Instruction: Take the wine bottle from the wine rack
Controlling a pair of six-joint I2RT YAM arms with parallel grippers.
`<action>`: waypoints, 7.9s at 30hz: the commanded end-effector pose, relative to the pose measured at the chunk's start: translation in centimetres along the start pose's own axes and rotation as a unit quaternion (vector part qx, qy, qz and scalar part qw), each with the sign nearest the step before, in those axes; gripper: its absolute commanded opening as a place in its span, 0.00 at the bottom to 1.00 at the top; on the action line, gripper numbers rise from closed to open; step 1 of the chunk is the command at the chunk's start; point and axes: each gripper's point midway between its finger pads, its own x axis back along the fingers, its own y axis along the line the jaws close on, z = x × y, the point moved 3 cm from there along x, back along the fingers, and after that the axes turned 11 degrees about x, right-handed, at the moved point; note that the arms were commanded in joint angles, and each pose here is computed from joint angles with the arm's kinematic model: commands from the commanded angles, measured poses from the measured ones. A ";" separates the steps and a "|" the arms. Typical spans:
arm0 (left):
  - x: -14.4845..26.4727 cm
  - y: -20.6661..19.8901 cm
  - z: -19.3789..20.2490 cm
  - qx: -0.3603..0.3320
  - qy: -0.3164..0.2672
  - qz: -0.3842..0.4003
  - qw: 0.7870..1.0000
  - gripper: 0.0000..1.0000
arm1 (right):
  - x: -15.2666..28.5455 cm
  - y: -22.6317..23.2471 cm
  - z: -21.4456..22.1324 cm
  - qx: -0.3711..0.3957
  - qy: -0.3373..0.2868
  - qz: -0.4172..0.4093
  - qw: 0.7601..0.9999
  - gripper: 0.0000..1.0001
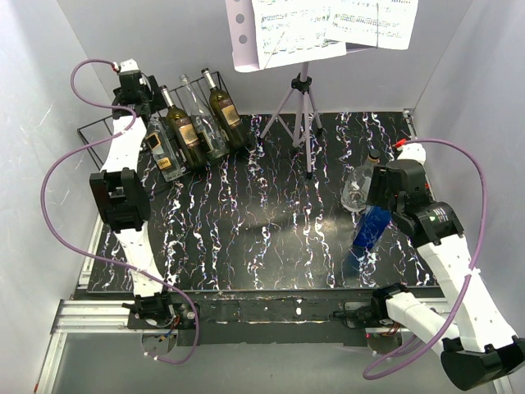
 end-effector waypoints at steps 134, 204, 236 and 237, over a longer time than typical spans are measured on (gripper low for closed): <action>37.0 -35.9 16.7 -0.178 -0.068 0.649 0.737 0.98 | 13.7 1.2 -7.7 -0.062 -0.330 -0.229 0.914 0.90; -3.8 -5.5 1.4 0.031 0.031 0.227 0.973 0.62 | 15.3 4.7 -8.7 -0.061 -0.293 -0.352 0.887 0.80; 2.6 -9.1 -3.6 -0.021 -0.084 0.318 0.944 0.00 | 15.7 4.6 -8.8 -0.060 -0.310 -0.355 0.880 0.80; 3.2 -9.3 -3.6 -0.030 -0.091 0.322 0.942 0.00 | 15.8 4.6 -8.6 -0.057 -0.310 -0.354 0.881 0.80</action>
